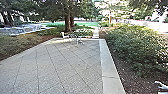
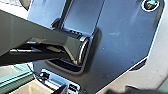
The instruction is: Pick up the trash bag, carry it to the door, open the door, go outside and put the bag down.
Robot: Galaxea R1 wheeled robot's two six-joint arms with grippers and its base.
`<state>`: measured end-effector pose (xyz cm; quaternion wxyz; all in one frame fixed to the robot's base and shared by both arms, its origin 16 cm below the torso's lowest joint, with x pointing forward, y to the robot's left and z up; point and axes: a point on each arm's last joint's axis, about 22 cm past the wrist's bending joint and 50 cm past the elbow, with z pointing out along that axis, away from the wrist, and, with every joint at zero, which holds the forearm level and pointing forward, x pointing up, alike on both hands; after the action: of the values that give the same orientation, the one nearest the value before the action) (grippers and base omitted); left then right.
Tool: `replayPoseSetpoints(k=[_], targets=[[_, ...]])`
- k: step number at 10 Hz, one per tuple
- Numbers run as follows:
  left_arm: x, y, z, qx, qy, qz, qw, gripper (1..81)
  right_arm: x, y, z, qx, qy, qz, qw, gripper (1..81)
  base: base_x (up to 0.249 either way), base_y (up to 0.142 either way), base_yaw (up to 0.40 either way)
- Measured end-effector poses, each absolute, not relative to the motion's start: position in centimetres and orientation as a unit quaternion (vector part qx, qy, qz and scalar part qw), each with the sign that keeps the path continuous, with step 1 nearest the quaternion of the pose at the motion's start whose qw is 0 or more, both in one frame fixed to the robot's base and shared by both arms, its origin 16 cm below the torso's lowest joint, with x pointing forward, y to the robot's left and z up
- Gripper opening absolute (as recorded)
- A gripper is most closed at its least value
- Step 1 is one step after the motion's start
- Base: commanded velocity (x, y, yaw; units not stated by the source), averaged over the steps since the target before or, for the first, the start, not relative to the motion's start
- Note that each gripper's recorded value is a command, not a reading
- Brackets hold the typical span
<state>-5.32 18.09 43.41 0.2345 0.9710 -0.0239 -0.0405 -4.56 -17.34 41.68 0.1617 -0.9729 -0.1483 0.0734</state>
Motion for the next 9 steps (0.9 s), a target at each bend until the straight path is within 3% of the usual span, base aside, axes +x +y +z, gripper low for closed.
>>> replayPoseSetpoints(k=[4,8,9], targets=[[-5.5,15.7,43.4,0.968,-0.057,-0.039,0.241,81.1,-4.4,-17.1,41.7,-0.977,-0.124,0.059,0.162,81.1,0.0,0.0,0.0],[-3.9,17.4,42.0,0.984,-0.053,0.011,0.171,81.1,-5.0,-16.8,41.7,-0.978,-0.113,0.057,0.164,81.1,0.0,0.0,0.0],[-4.2,17.3,41.9,0.985,-0.048,0.013,0.167,81.1,-4.9,-16.5,41.8,-0.978,-0.111,0.054,0.166,81.1,0.0,0.0,0.0]])
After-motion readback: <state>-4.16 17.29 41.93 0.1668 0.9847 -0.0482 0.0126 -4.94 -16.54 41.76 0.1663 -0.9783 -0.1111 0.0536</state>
